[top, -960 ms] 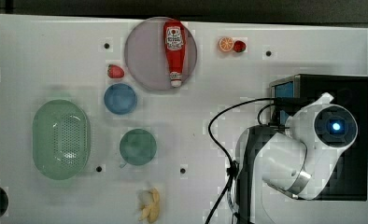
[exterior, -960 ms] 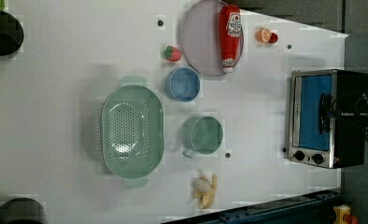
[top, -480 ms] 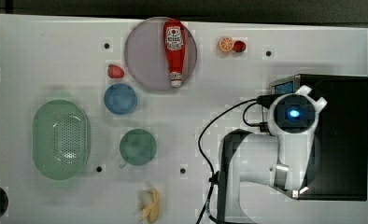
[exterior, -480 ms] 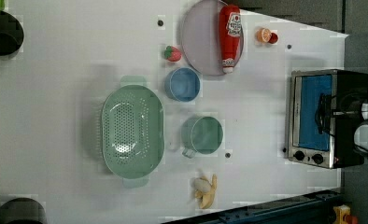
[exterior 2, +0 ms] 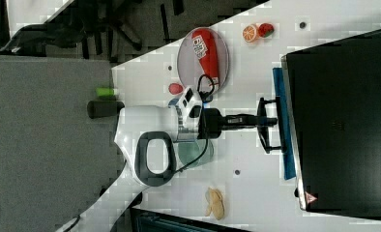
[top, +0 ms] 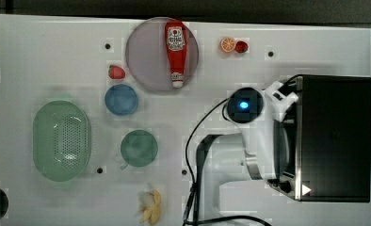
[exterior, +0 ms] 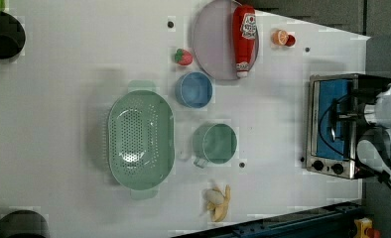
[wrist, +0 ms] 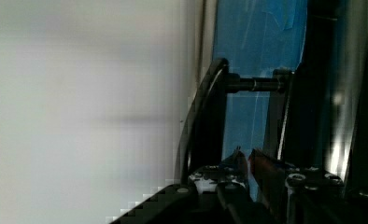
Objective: Flap open oven.
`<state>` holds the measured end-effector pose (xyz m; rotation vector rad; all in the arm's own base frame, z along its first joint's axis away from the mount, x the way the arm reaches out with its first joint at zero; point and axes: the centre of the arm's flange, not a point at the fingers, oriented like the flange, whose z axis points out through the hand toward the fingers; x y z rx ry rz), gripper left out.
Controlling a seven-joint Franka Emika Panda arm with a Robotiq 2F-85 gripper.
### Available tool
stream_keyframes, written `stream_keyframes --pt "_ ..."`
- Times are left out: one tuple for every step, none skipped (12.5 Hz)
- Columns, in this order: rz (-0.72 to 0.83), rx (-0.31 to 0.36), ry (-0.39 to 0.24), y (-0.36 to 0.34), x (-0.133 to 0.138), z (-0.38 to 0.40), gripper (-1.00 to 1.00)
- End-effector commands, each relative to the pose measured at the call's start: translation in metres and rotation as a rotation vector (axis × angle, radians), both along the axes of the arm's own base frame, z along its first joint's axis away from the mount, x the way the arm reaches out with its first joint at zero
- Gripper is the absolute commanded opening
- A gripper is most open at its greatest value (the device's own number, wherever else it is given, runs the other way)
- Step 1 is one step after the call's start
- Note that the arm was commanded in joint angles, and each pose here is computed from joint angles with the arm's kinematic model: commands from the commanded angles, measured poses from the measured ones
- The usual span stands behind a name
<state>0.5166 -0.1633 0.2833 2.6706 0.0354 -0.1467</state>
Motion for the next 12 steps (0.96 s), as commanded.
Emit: stream_keyframes --pt "-0.063 -0.048 -0.001 0.073 0.001 -0.056 -0.65" --pt "-0.069 -0.06 -0.002 0.083 0.001 -0.067 -0.65" --pt "-0.084 -0.066 -0.001 0.09 0.001 -0.077 -0.65" --pt "-0.082 -0.067 0.002 0.096 0.0 -0.086 -0.65" --pt "-0.069 -0.065 0.011 0.101 0.0 -0.095 -0.65" --pt "-0.062 -0.067 0.021 0.103 -0.001 -0.103 -0.65" --pt "-0.053 -0.064 0.026 0.106 -0.001 -0.11 -0.65" --pt "-0.046 -0.06 0.027 0.108 -0.001 -0.115 -0.65" --pt "-0.036 -0.054 0.026 0.111 -0.001 -0.12 -0.65" --pt "-0.03 -0.054 0.031 0.113 -0.002 -0.126 -0.65" --pt "-0.025 -0.055 0.04 0.115 -0.002 -0.134 -0.65" --pt "-0.028 -0.054 0.039 0.117 -0.002 -0.141 -0.65"
